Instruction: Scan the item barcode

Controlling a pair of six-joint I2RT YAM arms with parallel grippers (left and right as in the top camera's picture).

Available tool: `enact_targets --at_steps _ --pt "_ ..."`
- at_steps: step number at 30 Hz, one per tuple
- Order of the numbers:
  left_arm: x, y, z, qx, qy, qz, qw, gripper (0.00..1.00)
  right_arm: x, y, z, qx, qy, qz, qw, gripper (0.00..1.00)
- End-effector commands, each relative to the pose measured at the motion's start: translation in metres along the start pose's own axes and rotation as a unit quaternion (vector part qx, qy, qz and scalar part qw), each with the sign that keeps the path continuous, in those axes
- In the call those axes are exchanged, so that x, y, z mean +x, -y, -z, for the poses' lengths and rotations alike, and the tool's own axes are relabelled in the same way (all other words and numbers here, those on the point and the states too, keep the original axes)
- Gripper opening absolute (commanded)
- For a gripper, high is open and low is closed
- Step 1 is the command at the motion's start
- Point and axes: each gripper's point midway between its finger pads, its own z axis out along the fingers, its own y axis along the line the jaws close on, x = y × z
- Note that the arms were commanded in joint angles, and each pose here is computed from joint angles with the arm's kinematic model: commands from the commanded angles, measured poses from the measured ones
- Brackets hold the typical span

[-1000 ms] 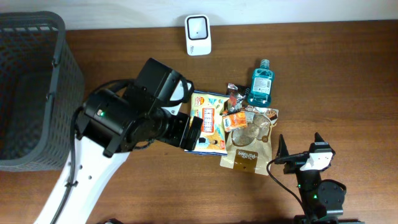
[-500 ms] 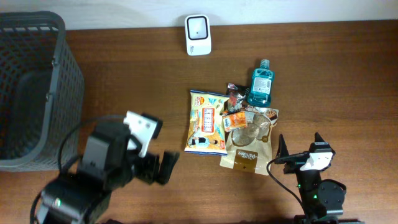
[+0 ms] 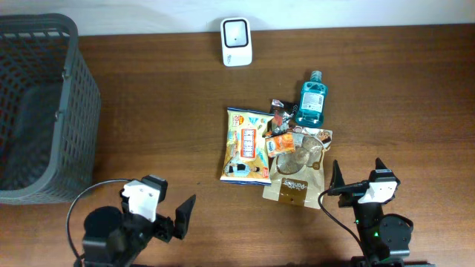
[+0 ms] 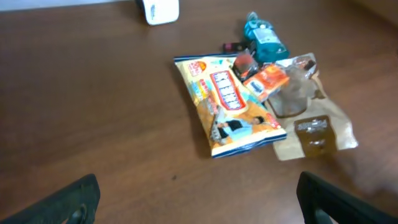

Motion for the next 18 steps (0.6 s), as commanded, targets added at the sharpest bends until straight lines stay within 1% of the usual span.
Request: enact_targets --at_steps 1,5,12,18 --pt "-0.003 -0.001 -0.007 0.004 0.027 -0.017 0.999 0.99 0.003 0.0 0.0 0.002 -0.002 0.003 1.0 0.98" --pt "-0.014 -0.002 -0.008 0.002 0.059 -0.03 0.998 0.99 0.003 0.0 0.0 0.002 -0.002 0.003 1.0 0.98" --pt "-0.015 -0.003 -0.008 -0.001 0.062 -0.03 0.998 0.99 0.003 0.0 0.0 0.002 -0.002 0.003 1.0 0.98" --pt "-0.037 -0.002 -0.004 0.0 0.105 -0.046 0.993 0.99 0.003 0.0 0.0 0.002 -0.002 0.003 1.0 0.98"
